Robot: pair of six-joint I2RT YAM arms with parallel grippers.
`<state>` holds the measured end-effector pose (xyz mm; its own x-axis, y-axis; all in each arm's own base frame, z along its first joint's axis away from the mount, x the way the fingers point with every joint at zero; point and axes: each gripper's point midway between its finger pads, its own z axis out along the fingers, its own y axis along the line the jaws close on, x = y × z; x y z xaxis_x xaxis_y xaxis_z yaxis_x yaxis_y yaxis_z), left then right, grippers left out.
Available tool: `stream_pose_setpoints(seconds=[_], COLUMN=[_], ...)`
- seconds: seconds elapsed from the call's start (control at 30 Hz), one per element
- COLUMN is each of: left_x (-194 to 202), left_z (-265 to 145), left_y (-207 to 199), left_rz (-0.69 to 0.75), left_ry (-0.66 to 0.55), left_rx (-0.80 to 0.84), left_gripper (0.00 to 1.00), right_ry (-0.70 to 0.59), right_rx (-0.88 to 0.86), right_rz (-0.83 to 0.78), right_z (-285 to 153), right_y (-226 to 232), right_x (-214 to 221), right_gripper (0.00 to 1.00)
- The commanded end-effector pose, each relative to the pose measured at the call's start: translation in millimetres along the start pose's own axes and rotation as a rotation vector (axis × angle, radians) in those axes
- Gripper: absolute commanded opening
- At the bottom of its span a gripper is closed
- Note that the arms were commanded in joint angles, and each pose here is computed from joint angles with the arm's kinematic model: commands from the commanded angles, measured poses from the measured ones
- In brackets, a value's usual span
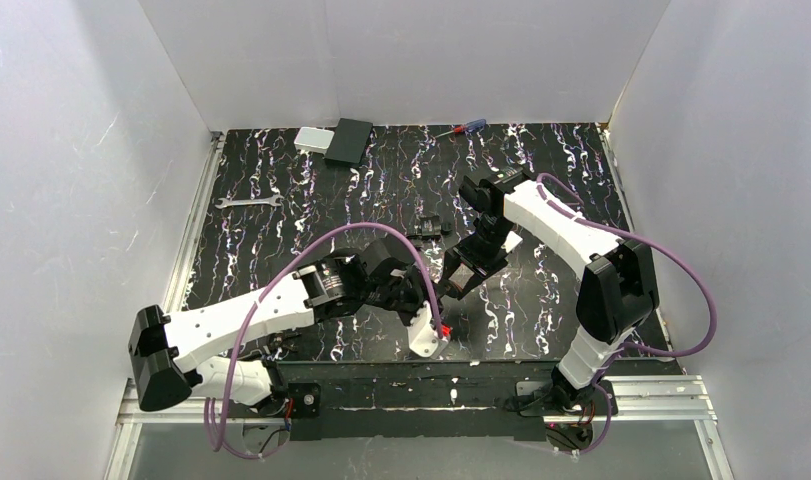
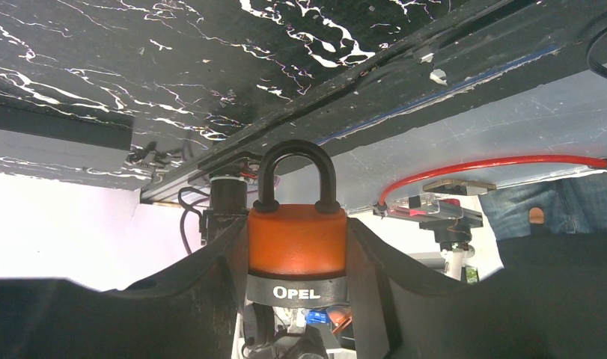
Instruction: Unlock with the key
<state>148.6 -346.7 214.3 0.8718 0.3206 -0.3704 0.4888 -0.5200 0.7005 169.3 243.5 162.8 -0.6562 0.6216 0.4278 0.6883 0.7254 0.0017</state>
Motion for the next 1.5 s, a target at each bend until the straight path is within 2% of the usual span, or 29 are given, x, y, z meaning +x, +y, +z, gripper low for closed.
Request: stream_pose_setpoints(seconds=[0.0, 1.47], left_x=[0, 18], left_z=[4, 10], left_y=[-1, 14], left_rz=[0.016, 0.049], left_ry=[0.002, 0.101], left_rx=[0.008, 0.003], left_gripper=[0.0, 0.0], right_ry=[0.005, -0.002], right_rx=[-0.011, -0.015], right_rz=[-0.007, -0.018], right_z=[-11, -12], right_y=[1, -2], right_x=[6, 7], right_gripper=[0.01, 0.01])
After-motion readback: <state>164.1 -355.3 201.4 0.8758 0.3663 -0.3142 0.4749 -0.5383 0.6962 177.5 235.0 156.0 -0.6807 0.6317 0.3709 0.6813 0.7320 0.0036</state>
